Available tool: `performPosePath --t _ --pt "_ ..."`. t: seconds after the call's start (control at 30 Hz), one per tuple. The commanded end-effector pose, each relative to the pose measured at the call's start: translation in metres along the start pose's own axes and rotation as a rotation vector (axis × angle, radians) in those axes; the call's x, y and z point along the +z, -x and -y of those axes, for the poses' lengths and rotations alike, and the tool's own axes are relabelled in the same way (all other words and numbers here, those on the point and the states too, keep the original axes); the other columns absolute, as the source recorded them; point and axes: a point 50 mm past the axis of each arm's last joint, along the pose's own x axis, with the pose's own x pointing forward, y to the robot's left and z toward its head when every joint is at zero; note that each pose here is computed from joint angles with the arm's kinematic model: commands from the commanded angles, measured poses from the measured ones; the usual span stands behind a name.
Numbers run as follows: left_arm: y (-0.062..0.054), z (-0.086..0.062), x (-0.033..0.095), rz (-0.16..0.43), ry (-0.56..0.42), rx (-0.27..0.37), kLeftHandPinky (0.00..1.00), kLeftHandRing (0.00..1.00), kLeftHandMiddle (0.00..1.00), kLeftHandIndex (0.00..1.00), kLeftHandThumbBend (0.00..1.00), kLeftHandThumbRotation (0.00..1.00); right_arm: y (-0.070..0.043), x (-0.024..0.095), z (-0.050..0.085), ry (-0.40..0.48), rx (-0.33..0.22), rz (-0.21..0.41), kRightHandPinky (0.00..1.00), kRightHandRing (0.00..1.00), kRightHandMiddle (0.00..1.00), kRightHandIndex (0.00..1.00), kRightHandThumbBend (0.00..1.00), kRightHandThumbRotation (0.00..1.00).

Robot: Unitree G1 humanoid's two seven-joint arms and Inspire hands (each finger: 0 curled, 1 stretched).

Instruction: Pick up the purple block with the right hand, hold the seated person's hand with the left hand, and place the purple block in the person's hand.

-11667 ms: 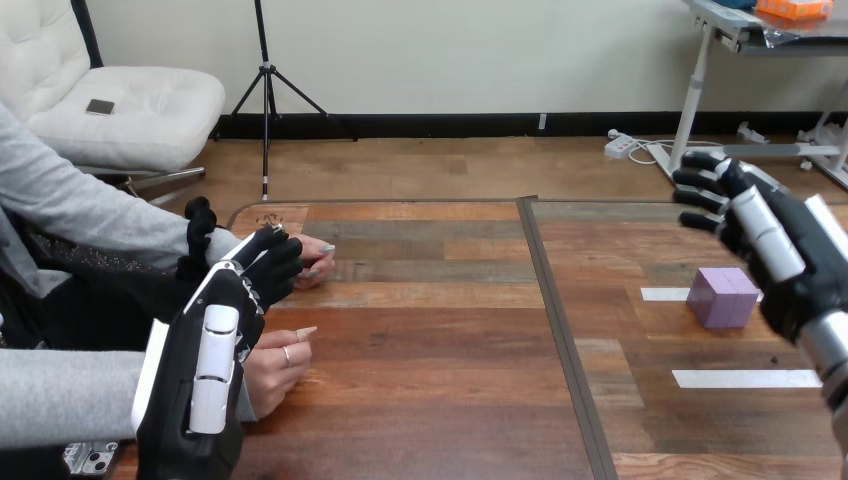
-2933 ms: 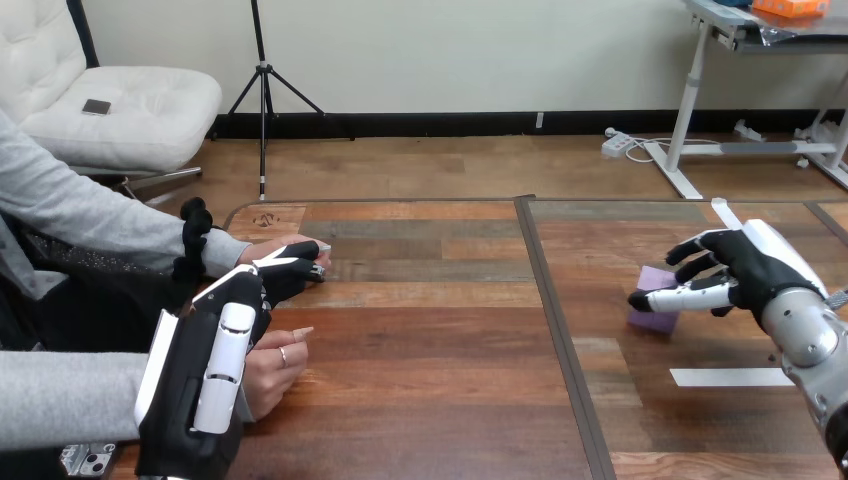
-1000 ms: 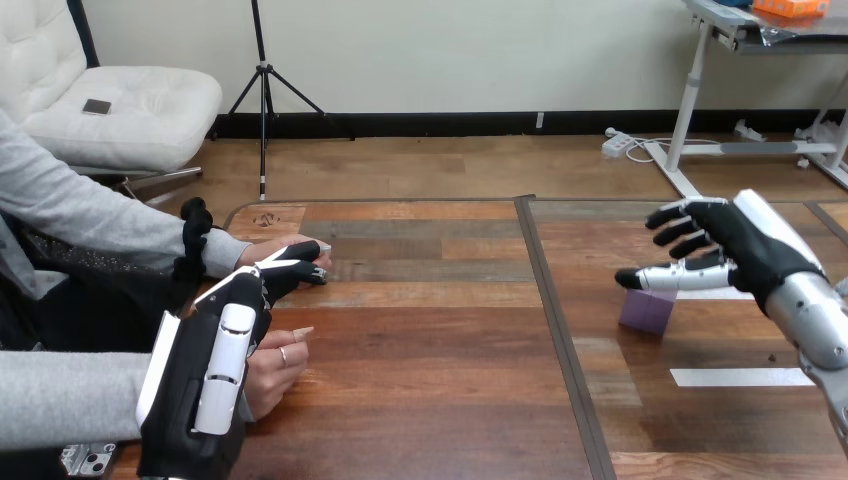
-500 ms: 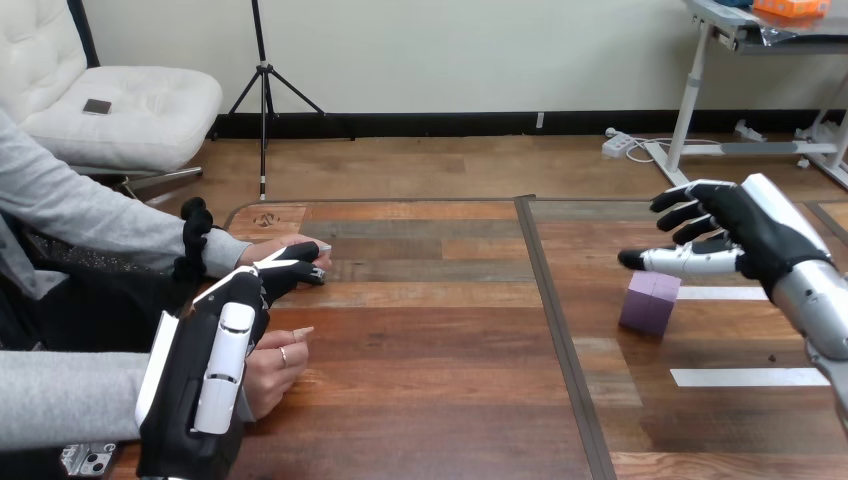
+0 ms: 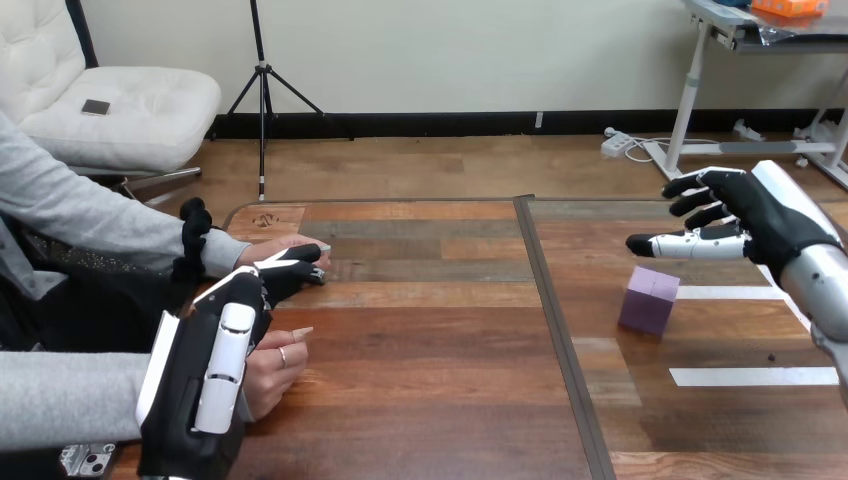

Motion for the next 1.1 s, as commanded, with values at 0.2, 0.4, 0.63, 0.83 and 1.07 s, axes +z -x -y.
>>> performPosePath --t 0.2,0.4,0.63,0.83,1.07 --pt "-0.016 -0.001 0.011 0.080 -0.026 -0.015 0.82 0.84 0.79 0.58 0.46 1.00 -0.017 0.032 0.010 0.010 0.009 0.051 0.65 0.76 0.78 0.79 1.00 0.34" --pt "-0.016 -0.001 0.012 0.083 -0.023 -0.009 0.81 0.84 0.79 0.59 0.46 1.00 -0.020 0.031 0.005 0.018 0.044 0.025 0.58 0.73 0.78 0.82 1.00 0.35" --pt "-0.016 -0.001 0.012 0.089 -0.014 -0.013 0.81 0.84 0.79 0.58 0.45 1.00 -0.022 0.030 0.000 0.022 0.083 0.004 0.56 0.74 0.80 0.85 1.00 0.36" --pt "-0.016 -0.001 0.012 0.091 -0.013 -0.011 0.80 0.83 0.78 0.58 0.46 1.00 -0.022 0.030 -0.005 0.024 0.111 -0.004 0.57 0.76 0.84 0.89 1.00 0.36" --pt "-0.015 -0.001 0.012 0.082 -0.025 -0.015 0.80 0.83 0.78 0.58 0.46 1.00 -0.023 0.028 -0.010 0.045 0.154 -0.027 0.66 0.85 0.93 0.93 1.00 0.40"
